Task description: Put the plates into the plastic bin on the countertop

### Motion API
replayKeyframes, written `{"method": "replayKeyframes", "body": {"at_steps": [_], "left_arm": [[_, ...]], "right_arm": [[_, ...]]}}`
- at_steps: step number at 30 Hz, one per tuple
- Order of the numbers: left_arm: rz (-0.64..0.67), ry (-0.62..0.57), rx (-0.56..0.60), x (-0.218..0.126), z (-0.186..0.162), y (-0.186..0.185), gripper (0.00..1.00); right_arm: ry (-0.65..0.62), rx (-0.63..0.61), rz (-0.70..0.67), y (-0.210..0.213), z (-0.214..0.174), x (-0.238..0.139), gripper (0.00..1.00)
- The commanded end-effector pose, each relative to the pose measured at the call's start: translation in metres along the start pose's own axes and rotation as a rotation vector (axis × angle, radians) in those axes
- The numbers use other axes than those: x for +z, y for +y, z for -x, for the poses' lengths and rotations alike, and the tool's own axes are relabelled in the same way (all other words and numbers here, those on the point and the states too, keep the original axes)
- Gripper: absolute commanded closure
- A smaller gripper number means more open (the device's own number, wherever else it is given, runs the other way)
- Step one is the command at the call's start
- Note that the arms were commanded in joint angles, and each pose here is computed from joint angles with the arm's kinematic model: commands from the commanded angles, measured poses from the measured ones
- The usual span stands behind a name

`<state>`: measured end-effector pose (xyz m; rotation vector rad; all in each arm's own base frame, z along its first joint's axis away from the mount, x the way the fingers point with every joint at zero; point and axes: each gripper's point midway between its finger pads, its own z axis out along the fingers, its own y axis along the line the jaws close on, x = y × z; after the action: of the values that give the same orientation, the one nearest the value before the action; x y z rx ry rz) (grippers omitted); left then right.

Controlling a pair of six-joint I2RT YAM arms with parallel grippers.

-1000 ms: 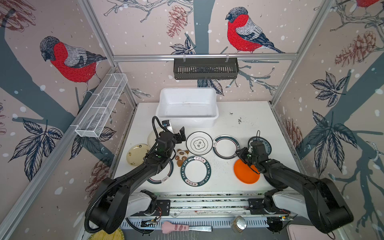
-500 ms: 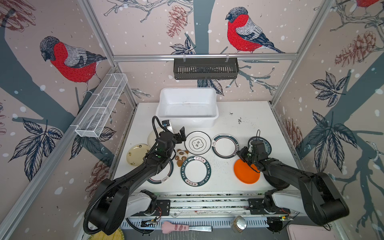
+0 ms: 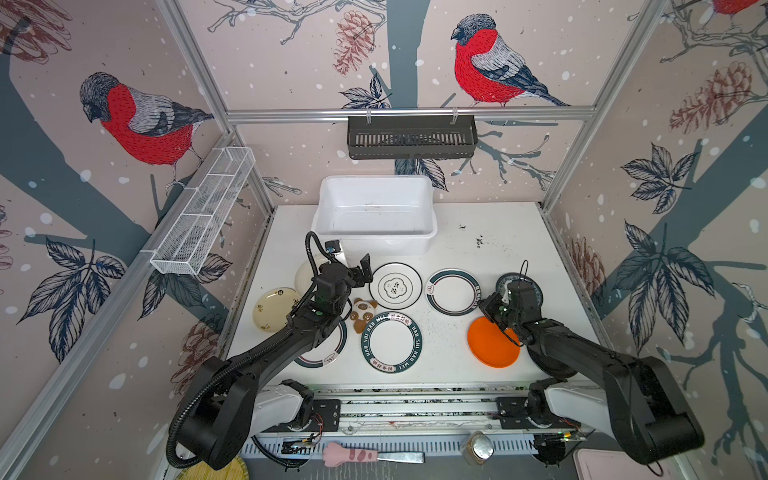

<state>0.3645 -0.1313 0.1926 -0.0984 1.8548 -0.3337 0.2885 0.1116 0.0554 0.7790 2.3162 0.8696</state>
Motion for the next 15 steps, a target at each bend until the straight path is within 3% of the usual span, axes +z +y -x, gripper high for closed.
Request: {"method": "replayKeyframes", "body": {"at_steps": [1, 15], "left_arm": [[-0.003, -0.021, 0.004, 0.000, 0.006, -0.003, 0.02], [-0.063, 0.001, 0.033, 0.004, 0.014, -0.024, 0.02]], "right_arm": [[-0.020, -0.010, 0.028, 0.008, 0.006, -0.005, 1.00], [-0.041, 0.031, 0.095, 0.025, 0.019, -0.024, 1.00]]}}
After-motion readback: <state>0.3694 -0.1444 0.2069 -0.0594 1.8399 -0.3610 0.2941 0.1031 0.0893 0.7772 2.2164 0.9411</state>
